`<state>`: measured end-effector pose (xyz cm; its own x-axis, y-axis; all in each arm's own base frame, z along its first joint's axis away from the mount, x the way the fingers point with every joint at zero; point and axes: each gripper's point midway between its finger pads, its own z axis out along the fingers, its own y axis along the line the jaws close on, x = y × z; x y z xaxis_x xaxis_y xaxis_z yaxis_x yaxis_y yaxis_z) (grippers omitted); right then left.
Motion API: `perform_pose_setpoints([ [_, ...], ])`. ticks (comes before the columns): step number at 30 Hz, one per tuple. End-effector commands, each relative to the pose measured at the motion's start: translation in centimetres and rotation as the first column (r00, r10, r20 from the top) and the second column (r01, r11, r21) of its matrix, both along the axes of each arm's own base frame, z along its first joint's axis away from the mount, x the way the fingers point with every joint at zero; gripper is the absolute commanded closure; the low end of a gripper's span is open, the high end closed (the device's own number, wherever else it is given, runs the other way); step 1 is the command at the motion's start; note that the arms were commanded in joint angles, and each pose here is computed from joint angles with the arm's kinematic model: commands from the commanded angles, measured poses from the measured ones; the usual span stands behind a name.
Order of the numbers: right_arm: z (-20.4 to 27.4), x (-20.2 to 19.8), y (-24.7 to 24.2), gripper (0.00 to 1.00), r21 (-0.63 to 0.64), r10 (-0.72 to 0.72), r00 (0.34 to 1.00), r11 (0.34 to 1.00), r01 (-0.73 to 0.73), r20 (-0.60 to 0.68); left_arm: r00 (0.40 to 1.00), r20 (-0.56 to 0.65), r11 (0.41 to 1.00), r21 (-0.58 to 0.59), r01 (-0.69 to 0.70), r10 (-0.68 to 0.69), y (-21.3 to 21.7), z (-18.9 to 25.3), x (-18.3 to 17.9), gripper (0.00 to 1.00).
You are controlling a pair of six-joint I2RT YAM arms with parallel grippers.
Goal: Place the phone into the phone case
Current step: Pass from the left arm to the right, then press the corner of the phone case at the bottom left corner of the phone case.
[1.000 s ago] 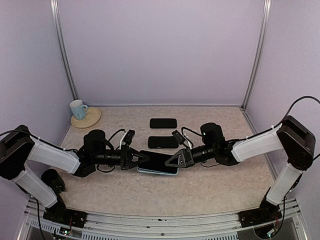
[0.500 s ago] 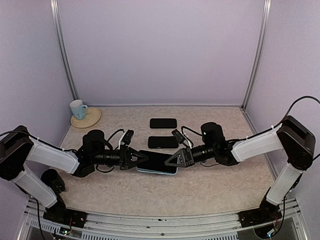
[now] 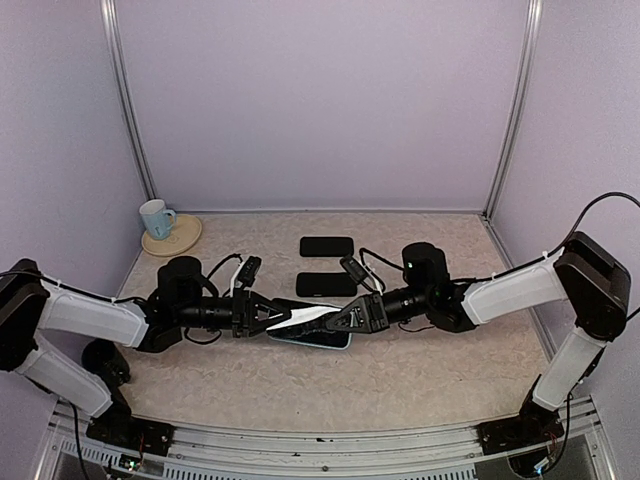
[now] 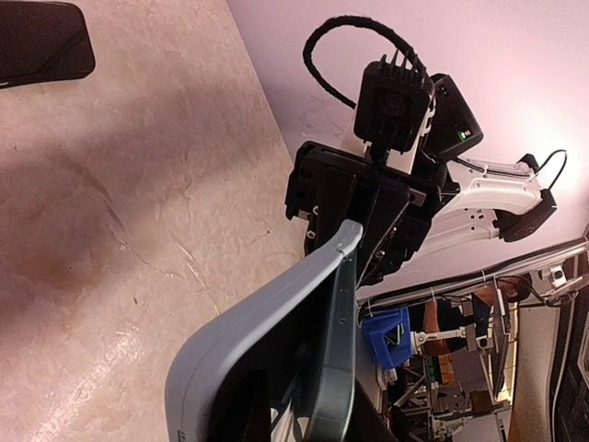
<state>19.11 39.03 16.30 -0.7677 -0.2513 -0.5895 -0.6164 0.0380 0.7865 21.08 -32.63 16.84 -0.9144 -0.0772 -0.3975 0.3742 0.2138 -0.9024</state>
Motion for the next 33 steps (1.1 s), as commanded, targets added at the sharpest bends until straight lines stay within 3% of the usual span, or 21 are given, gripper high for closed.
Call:
perform_pose_setpoints([
  [1,-0.2,-0.2,-0.1,1.0,-0.009,0.008,1.0,1.0,-0.008,0.027,0.993,0.006,0.993,0.011,-0.118,0.118,1.5,0.6,2.2,0.78],
  [18,0.3,-0.2,-0.7,1.0,0.008,0.009,0.999,1.0,-0.009,0.047,0.977,0.064,0.976,0.066,-0.206,0.202,4.6,0.9,3.5,0.57],
  [31,0.2,-1.8,-1.4,1.0,0.009,0.113,0.967,0.993,-0.118,0.227,0.979,0.117,0.982,0.075,-0.175,0.165,4.6,0.7,2.8,0.02],
  [33,0.1,-2.0,-1.5,1.0,0.006,0.125,0.961,0.991,-0.13,0.249,0.98,0.125,0.983,0.076,-0.167,0.157,4.5,0.7,2.7,0.01],
])
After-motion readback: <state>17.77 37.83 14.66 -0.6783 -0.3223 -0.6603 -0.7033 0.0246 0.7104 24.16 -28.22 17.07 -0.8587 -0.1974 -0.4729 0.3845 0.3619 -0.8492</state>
